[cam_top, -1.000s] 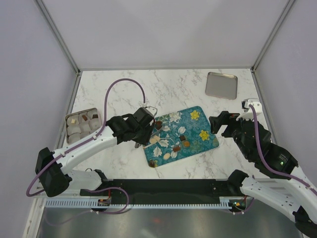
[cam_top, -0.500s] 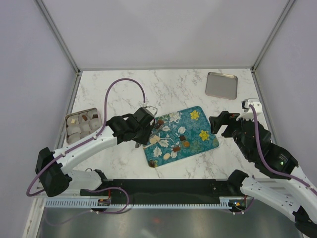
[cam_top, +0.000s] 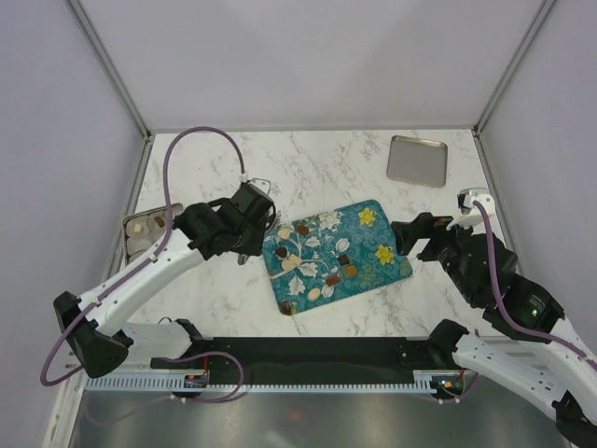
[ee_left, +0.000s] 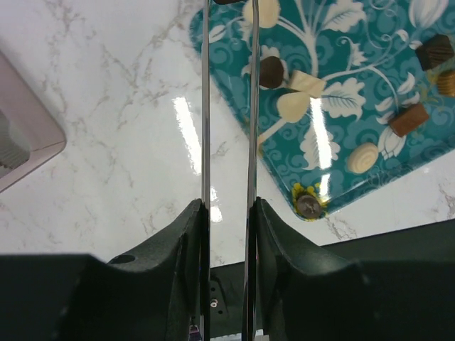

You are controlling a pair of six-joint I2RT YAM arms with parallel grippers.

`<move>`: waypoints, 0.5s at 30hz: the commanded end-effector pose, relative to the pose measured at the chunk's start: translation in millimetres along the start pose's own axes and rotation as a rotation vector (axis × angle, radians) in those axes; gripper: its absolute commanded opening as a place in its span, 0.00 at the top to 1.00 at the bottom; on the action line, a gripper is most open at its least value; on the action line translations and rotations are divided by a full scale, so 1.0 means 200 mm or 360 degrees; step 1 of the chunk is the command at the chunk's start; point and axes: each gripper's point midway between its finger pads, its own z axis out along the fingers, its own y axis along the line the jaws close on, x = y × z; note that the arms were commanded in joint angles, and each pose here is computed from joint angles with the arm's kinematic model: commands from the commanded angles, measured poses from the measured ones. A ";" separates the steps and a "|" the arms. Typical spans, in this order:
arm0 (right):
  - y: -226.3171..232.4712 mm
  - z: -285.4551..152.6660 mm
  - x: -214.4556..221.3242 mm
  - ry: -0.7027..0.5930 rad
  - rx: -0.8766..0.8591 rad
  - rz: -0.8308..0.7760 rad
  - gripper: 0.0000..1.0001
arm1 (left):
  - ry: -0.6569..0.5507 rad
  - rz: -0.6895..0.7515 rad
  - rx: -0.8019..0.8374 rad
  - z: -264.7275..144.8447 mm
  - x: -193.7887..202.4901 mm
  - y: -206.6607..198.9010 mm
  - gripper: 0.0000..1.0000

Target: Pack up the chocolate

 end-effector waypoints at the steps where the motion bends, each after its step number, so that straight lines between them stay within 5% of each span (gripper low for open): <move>1: 0.03 0.00 0.01 -0.0014 -0.0070 -0.0009 0.07 | -0.0041 -0.0231 -0.0170 -0.10 -0.03 0.22 0.66; 8: 0.03 -0.01 0.02 -0.0020 -0.0110 -0.0030 0.06 | -0.0056 -0.0603 -0.0450 -0.17 0.01 0.67 0.65; 15: 0.03 -0.02 0.03 -0.0019 -0.0127 -0.0079 0.06 | -0.0030 -0.0759 -0.0657 -0.23 0.07 0.88 0.64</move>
